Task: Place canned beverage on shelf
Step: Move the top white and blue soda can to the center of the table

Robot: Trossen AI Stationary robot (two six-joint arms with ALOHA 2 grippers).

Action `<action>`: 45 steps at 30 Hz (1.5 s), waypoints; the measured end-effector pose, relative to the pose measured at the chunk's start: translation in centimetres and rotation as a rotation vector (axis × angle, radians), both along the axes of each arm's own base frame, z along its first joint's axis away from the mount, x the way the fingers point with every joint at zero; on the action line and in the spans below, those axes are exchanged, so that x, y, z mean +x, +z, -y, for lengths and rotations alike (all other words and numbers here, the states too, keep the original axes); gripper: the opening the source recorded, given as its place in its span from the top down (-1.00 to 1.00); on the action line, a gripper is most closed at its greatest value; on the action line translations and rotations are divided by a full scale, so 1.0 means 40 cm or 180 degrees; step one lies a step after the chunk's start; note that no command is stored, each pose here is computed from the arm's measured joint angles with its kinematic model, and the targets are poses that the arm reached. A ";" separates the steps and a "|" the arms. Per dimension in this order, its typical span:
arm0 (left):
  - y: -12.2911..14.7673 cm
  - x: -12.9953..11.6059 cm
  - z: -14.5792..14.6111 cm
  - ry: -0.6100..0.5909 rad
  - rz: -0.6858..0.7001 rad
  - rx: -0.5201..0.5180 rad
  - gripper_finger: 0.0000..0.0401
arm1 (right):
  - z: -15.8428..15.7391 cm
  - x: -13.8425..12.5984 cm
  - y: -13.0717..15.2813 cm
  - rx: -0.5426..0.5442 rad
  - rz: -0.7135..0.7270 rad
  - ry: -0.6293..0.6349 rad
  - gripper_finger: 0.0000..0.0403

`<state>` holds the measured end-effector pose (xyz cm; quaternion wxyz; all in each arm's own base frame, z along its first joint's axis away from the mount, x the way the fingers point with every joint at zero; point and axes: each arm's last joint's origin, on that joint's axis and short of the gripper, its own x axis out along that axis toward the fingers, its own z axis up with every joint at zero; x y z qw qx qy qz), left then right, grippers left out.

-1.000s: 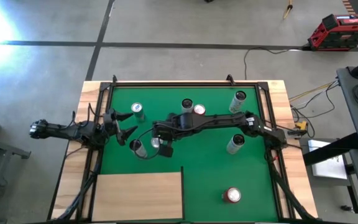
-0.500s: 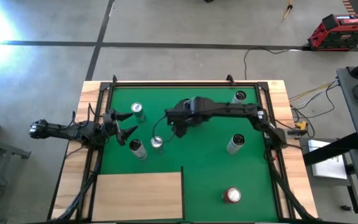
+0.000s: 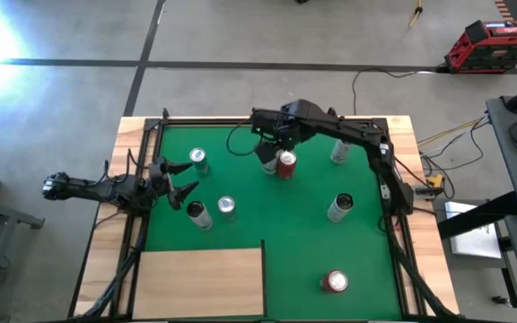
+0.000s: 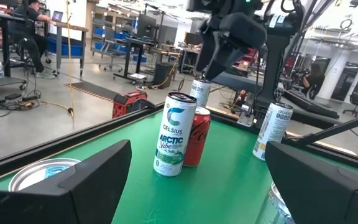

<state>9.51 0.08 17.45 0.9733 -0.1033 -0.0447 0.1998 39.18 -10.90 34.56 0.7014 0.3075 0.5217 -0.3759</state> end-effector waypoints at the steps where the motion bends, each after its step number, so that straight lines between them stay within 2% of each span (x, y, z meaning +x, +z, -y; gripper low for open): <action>1: 0.000 0.000 0.000 0.0001 0.0000 0.0000 -0.77 | 0.007 0.002 -0.006 0.0070 0.0010 -0.0002 -0.85; 19: 0.000 0.000 0.000 0.0006 0.0000 0.0000 -0.77 | 0.038 0.082 -0.113 0.0149 -0.0002 0.0108 -0.85; 36: 0.000 0.000 0.000 0.0005 0.0001 0.0000 -0.77 | 0.047 0.089 -0.114 -0.0052 0.0034 0.0014 -0.84; 40: 0.000 0.000 0.000 0.0005 0.0000 0.0000 -0.77 | 0.048 0.088 -0.123 -0.0096 -0.0006 -0.0104 -0.75; 45: 0.000 0.000 0.000 0.0005 0.0000 0.0000 -0.77 | 0.049 0.088 -0.141 -0.0088 -0.0072 -0.0110 -0.51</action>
